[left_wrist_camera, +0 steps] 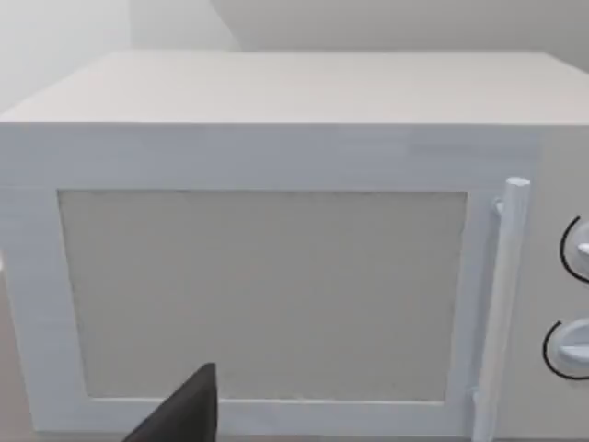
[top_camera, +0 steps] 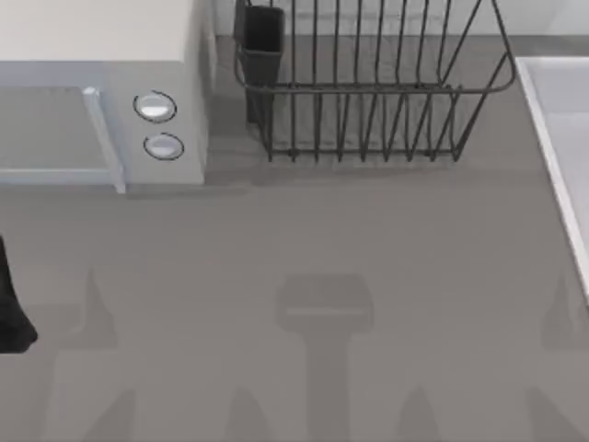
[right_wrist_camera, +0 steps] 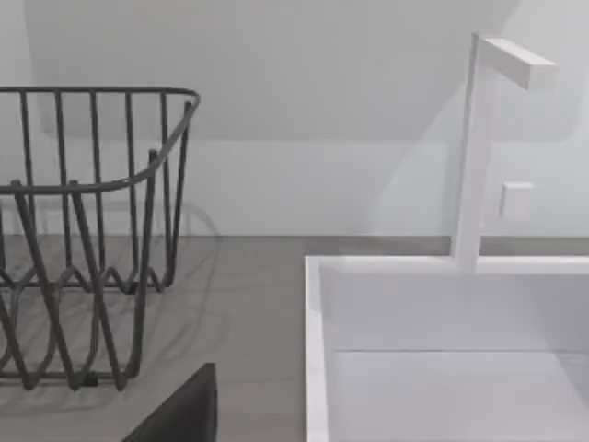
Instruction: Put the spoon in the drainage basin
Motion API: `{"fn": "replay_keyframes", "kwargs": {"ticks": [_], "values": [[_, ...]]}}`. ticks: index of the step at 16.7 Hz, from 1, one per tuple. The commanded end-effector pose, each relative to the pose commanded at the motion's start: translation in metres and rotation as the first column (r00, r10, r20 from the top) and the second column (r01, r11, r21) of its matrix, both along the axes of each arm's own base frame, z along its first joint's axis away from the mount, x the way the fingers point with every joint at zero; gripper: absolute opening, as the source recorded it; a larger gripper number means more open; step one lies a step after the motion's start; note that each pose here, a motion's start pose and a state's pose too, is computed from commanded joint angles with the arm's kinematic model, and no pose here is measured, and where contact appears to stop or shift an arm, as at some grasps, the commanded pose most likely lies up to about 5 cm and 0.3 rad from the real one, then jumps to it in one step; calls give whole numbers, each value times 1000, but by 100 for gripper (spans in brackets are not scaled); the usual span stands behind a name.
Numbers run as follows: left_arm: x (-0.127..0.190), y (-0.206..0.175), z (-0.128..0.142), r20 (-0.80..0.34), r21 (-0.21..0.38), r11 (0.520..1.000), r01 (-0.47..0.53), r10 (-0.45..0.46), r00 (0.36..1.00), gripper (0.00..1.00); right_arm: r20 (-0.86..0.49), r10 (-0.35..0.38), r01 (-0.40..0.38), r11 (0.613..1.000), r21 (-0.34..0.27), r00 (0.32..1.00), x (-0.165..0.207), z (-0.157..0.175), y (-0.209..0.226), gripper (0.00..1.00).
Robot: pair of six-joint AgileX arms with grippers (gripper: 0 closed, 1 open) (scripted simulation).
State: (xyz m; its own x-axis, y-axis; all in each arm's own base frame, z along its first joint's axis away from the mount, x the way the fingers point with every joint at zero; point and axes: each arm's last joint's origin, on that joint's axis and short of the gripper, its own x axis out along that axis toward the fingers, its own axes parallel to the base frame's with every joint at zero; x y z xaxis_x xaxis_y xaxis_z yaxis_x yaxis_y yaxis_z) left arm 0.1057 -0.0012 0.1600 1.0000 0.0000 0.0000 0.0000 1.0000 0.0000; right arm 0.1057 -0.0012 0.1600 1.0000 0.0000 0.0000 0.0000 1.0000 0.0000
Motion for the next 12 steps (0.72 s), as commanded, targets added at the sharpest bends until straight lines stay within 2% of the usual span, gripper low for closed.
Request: {"fn": "replay_keyframes", "kwargs": {"ticks": [3,5,7,9,11,12], "values": [[0,0,0,0,0,1000,0,0,1000,100,-10,-4,4,1000,-11,1000,0,1,0,100],[0,0,0,0,0,1000,0,0,1000,100,-58,-21,18,998,-64,998,1,8,-2,100],[0,0,0,0,0,1000,0,0,1000,100,-148,-47,23,987,-156,988,3,15,-5,100],[0,0,0,0,0,1000,0,0,1000,100,-280,-77,-4,961,-277,957,8,22,-9,100],[0,0,0,0,0,1000,0,0,1000,100,-445,-106,-93,910,-403,889,15,26,-15,100],[0,0,0,0,0,1000,0,0,1000,100,-534,-118,-167,875,-455,837,20,27,-18,100]]}}
